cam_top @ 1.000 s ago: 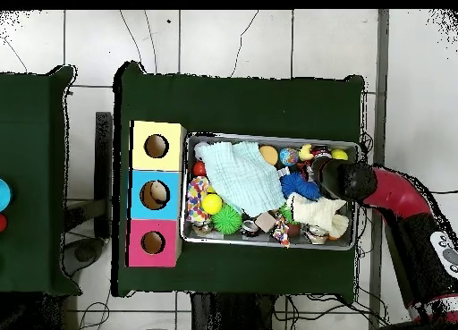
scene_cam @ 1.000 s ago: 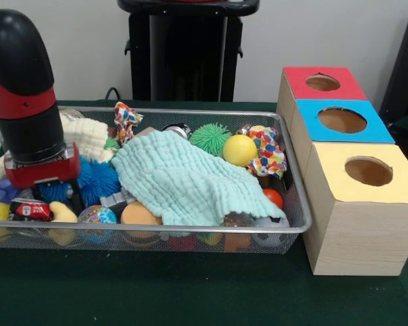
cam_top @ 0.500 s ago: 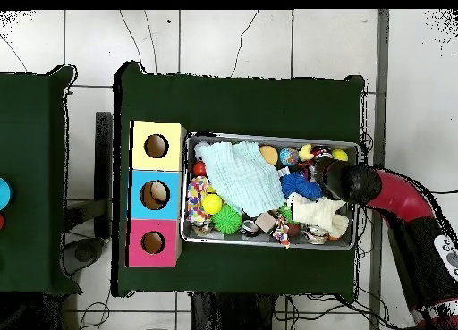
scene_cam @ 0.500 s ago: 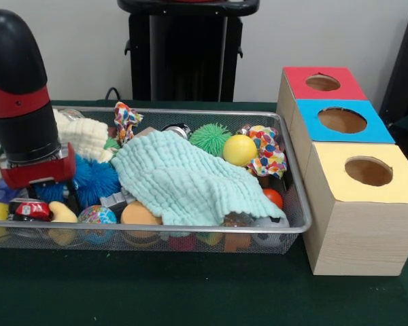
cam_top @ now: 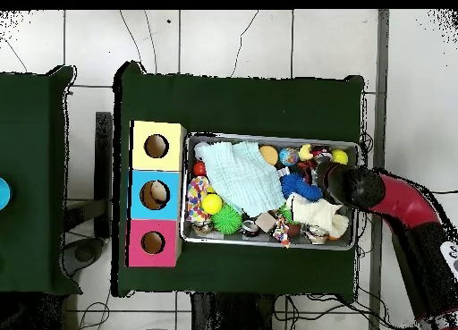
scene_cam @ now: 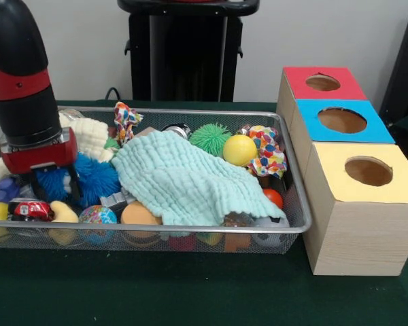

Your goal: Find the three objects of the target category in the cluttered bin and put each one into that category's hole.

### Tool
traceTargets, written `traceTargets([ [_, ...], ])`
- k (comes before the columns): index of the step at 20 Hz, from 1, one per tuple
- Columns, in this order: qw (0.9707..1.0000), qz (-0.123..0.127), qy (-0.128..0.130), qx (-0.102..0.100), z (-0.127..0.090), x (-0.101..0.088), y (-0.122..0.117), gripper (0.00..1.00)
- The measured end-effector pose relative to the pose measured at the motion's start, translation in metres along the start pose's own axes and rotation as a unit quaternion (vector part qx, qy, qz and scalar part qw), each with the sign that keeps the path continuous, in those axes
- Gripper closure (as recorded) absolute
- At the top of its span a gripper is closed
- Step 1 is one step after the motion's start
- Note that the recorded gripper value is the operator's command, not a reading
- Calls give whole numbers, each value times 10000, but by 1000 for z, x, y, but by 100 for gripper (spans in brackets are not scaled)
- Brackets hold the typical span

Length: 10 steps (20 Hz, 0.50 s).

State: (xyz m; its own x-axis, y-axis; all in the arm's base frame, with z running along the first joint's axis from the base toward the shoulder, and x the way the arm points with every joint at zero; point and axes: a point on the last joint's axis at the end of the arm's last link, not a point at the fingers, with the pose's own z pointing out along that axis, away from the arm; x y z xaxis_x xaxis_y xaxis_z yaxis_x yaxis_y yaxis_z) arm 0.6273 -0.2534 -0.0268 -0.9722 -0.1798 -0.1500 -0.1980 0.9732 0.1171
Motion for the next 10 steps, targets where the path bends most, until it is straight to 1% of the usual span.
traceTargets([
  [6,9999,-100,-94,41,-5,6,12,0],
  [10,9997,-158,-156,63,-6,14,22,0],
])
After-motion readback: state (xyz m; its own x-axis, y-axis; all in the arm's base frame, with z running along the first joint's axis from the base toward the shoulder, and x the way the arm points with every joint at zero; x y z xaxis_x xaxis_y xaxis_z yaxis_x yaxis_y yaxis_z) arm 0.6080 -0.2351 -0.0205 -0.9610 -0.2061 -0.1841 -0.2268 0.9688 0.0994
